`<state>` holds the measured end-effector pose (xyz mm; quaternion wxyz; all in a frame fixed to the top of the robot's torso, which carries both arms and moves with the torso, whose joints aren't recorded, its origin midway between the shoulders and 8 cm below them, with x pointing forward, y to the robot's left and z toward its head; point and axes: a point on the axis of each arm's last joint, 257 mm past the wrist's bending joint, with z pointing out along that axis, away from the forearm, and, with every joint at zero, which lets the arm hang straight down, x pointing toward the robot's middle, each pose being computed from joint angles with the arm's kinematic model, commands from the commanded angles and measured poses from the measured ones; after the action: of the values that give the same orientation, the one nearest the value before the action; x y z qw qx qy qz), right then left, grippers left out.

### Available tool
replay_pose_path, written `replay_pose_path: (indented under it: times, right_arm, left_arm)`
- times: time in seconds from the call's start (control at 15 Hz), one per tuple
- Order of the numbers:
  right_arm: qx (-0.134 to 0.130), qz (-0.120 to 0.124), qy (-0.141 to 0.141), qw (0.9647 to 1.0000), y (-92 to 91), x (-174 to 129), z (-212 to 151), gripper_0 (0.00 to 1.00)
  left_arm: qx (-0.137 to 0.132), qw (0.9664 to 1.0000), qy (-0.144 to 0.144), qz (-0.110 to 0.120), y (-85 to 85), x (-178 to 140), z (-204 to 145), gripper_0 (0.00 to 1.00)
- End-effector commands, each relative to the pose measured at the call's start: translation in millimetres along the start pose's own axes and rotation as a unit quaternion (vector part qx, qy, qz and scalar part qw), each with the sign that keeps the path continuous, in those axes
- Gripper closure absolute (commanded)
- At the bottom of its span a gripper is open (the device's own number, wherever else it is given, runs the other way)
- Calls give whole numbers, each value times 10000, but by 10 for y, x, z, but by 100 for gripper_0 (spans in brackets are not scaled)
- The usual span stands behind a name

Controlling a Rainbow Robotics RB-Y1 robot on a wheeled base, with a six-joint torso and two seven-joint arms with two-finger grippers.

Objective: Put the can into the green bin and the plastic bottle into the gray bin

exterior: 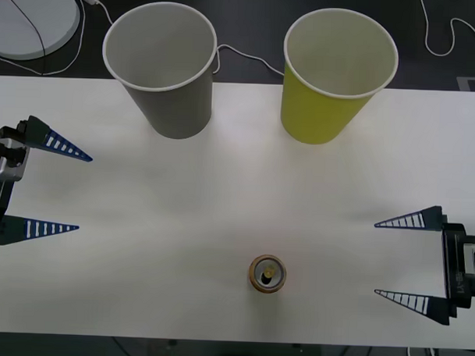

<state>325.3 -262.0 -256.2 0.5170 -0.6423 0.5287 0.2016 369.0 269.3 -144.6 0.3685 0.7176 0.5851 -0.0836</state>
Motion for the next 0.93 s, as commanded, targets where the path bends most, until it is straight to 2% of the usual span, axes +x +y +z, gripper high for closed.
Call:
replay_pose_path:
  times: [0.07, 0.33, 0.67, 0.93]
  right_arm:
    - [149, -59, -173, 9997, 19, 111, 102, 0]
    - [294, -1, -414, 9987, 43, 252, 315, 0]
    - [110, 292, -849, 9959, 230, 189, 626, 0]
    - [-1, 325, -1117, 9932, 377, 85, 847, 0]
  left_arm:
    - [0, 10000, 1, 0, 0, 0, 0, 0]
    - [0, 10000, 1, 0, 0, 0, 0, 0]
    - [0, 10000, 1, 0, 0, 0, 0, 0]
    - [0, 10000, 1, 0, 0, 0, 0, 0]
